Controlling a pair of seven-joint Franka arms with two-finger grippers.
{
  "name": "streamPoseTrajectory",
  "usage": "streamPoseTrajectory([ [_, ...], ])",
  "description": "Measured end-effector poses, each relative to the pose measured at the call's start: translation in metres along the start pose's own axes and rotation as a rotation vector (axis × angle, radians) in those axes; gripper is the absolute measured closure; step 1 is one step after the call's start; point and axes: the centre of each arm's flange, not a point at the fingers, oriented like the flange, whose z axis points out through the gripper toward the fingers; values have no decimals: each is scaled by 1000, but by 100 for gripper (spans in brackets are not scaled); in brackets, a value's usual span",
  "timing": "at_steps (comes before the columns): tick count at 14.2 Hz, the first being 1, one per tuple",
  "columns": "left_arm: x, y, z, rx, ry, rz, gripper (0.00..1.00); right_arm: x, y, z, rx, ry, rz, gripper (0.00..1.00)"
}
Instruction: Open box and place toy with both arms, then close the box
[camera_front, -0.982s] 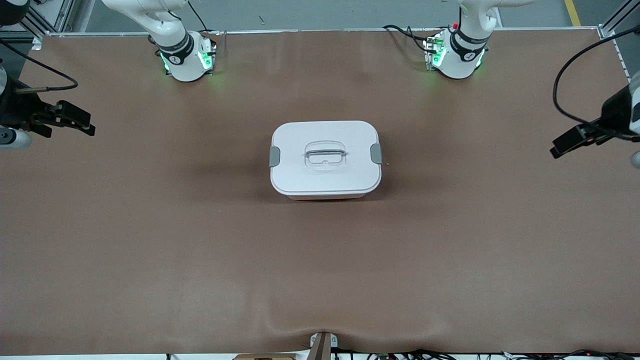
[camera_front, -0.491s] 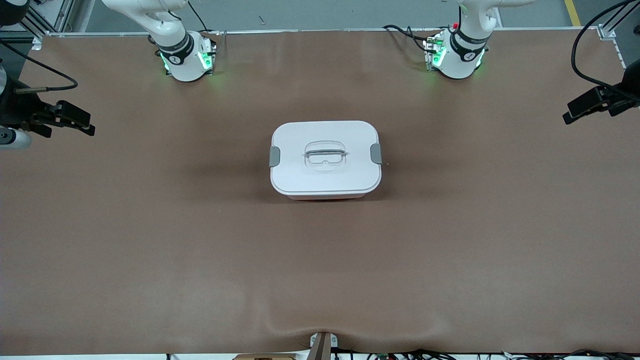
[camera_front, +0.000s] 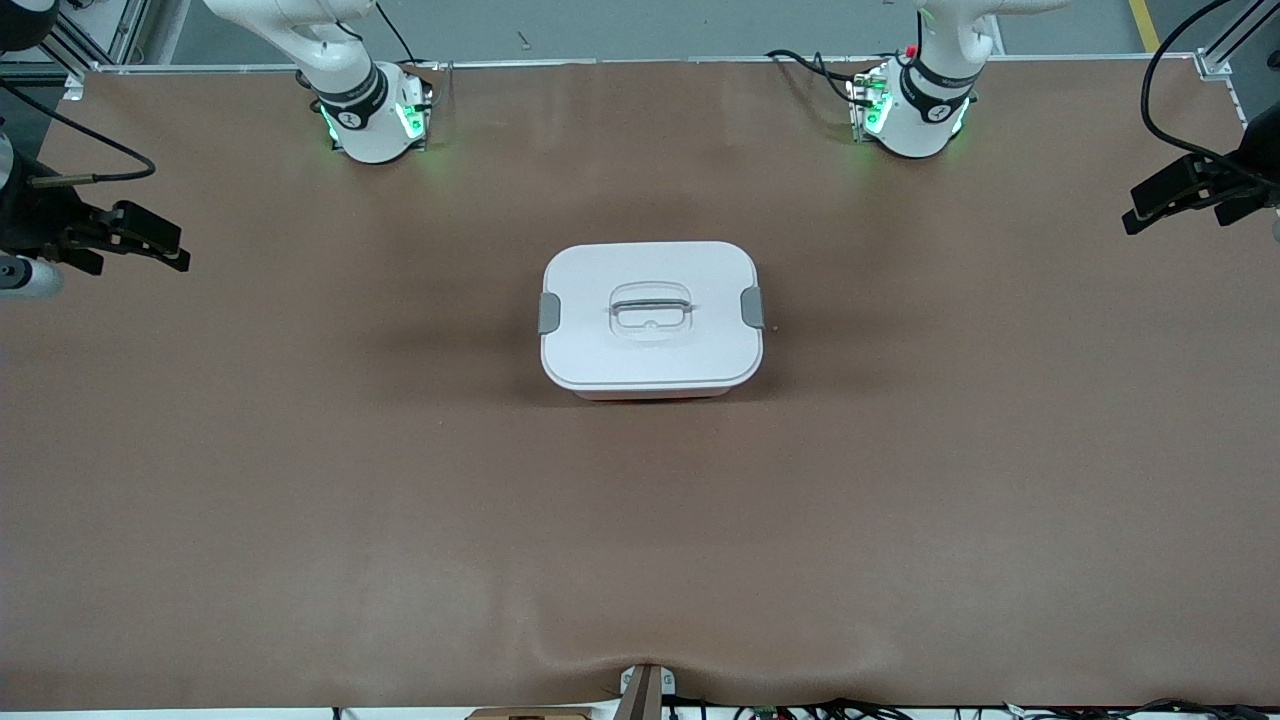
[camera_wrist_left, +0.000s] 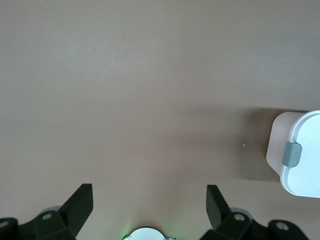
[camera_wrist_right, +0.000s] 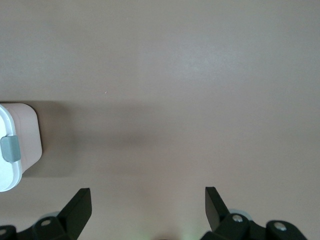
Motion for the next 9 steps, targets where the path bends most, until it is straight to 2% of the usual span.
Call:
streamPoseTrajectory([
  [9, 3, 1, 3, 3, 10, 5, 0, 0, 0, 0, 0, -1, 0, 0],
])
